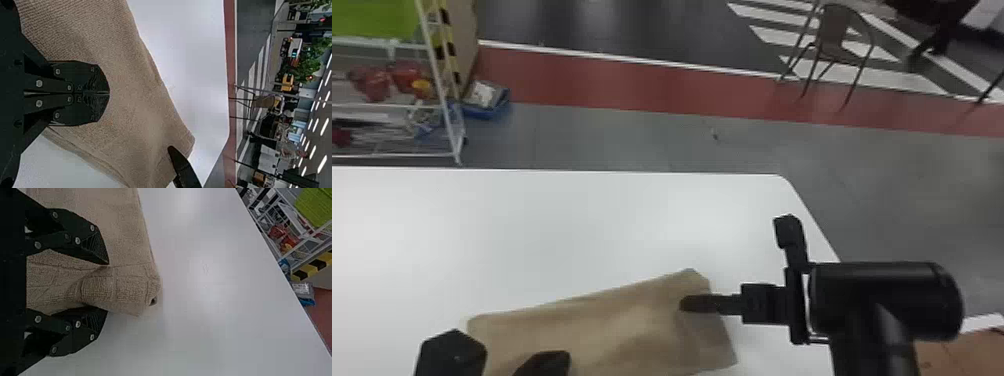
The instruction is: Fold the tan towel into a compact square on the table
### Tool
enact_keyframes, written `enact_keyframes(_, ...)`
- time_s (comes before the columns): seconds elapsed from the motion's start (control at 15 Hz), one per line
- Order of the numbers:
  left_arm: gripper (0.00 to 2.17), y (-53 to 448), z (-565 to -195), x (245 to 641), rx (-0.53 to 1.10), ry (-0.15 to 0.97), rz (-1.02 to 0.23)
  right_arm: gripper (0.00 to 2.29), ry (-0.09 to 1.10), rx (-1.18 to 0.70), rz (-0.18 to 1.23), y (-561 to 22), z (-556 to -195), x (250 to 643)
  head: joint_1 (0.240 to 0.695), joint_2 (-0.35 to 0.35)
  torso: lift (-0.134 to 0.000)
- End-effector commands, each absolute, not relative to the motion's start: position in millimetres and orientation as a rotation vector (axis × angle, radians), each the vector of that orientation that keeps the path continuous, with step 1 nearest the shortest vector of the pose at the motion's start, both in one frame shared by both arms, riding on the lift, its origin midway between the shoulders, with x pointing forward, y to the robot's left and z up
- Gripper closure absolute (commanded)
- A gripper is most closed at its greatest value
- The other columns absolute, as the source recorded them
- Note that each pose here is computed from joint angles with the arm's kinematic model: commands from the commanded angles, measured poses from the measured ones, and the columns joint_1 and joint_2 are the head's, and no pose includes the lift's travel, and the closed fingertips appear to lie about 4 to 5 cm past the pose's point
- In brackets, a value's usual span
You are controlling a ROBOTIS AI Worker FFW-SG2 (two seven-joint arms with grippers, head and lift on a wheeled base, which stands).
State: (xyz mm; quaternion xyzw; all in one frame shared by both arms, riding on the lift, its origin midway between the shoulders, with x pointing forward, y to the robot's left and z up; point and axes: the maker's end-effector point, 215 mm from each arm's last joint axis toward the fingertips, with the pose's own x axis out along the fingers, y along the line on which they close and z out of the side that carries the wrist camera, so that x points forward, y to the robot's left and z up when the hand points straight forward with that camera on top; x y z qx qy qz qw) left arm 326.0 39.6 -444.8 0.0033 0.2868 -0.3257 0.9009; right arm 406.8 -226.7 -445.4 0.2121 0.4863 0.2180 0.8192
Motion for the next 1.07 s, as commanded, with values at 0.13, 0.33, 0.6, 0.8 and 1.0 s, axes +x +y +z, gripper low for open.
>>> enact_keyframes(0.13,1.8,40,-446,326,0.007,0.598,-0.672,1.54,1.026,0.456,0.477,-229,-440,408,0.695,-0.286,-0.123)
enact_keyframes(0.33,1.8,40,-446,325,0.008,0.598,-0.672,1.54,1.016,0.474,0.5,-227,-435,408,0.695,-0.286,-0.123)
enact_keyframes(0.6,1.8,39,-441,323,0.003,0.596,-0.677,1.54,1.012,0.472,0.5,-228,-433,409,0.695,-0.287,-0.123)
enact_keyframes(0.8,1.79,48,-416,324,-0.033,0.557,-0.677,1.54,1.023,0.437,0.467,-240,-436,409,0.695,-0.29,-0.123)
enact_keyframes(1.0,1.79,65,-394,330,-0.05,0.528,-0.667,1.54,1.023,0.382,0.436,-257,-431,420,0.695,-0.297,-0.123)
